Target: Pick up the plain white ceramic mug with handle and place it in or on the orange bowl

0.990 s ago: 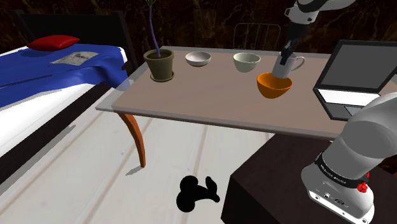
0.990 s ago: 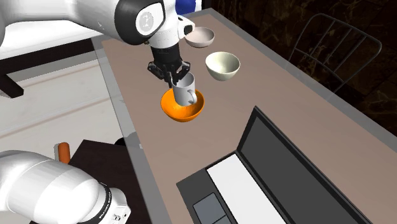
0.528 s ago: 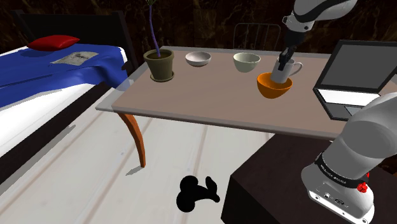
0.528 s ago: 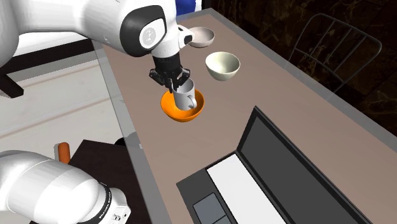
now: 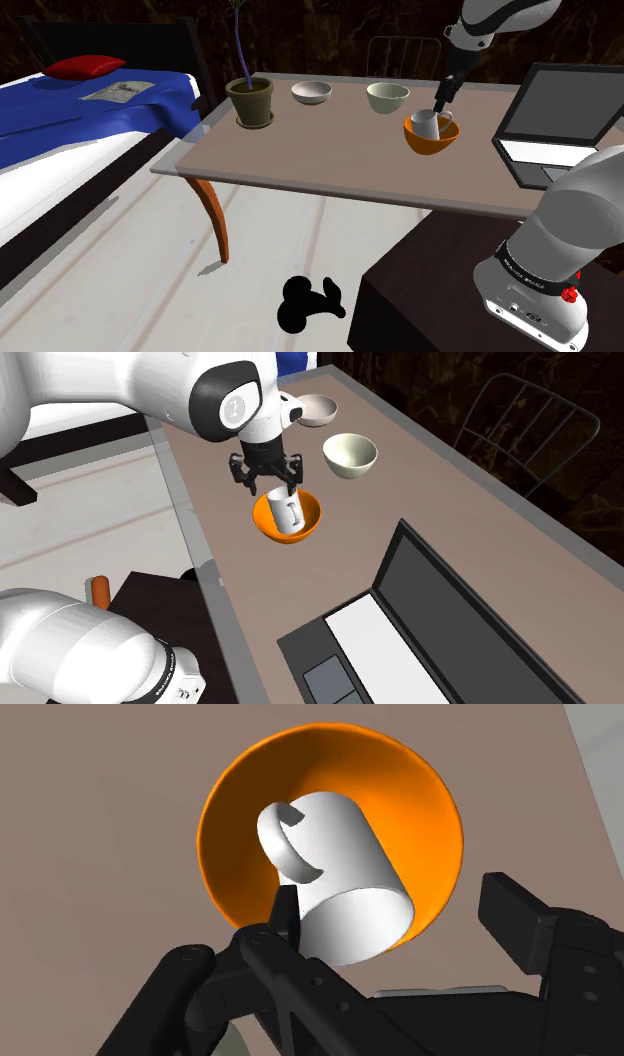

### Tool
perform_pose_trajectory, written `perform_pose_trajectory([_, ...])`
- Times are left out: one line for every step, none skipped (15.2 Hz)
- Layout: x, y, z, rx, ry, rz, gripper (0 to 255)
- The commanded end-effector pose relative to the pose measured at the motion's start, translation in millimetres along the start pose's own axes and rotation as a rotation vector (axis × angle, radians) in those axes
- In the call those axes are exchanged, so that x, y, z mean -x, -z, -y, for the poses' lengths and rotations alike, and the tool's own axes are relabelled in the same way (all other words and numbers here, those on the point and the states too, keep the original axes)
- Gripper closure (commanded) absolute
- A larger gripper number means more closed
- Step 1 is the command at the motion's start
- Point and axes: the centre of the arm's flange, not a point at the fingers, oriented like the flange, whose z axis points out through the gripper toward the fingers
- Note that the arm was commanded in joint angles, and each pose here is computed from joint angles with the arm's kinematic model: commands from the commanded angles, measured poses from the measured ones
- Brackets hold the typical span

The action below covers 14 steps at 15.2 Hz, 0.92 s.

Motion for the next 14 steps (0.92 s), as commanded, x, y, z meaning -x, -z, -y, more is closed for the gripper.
perform_pose_trajectory([0, 0, 0, 0.000, 0.000, 0.000, 0])
perform_pose_trajectory([0, 0, 0, 0.000, 0.000, 0.000, 0])
perform_pose_trajectory([0, 0, 0, 0.000, 0.000, 0.000, 0])
perform_pose_trajectory([0, 13, 0, 0.000, 0.000, 0.000, 0])
perform_pose_trajectory([0, 26, 0, 0.000, 0.000, 0.000, 0])
perform_pose_trajectory([0, 40, 0, 0.000, 0.000, 0.000, 0])
perform_pose_trajectory([0, 50, 0, 0.000, 0.000, 0.000, 0])
perform_pose_trajectory([0, 50, 0, 0.000, 0.000, 0.000, 0])
perform_pose_trajectory([0, 50, 0, 0.000, 0.000, 0.000, 0])
perform_pose_trajectory([0, 50, 0, 0.000, 0.000, 0.000, 0])
perform_pose_trajectory([0, 50, 0, 0.000, 0.000, 0.000, 0])
perform_pose_trajectory([0, 50, 0, 0.000, 0.000, 0.000, 0])
perform_pose_trajectory([0, 50, 0, 0.000, 0.000, 0.000, 0])
perform_pose_trajectory([0, 50, 0, 0.000, 0.000, 0.000, 0])
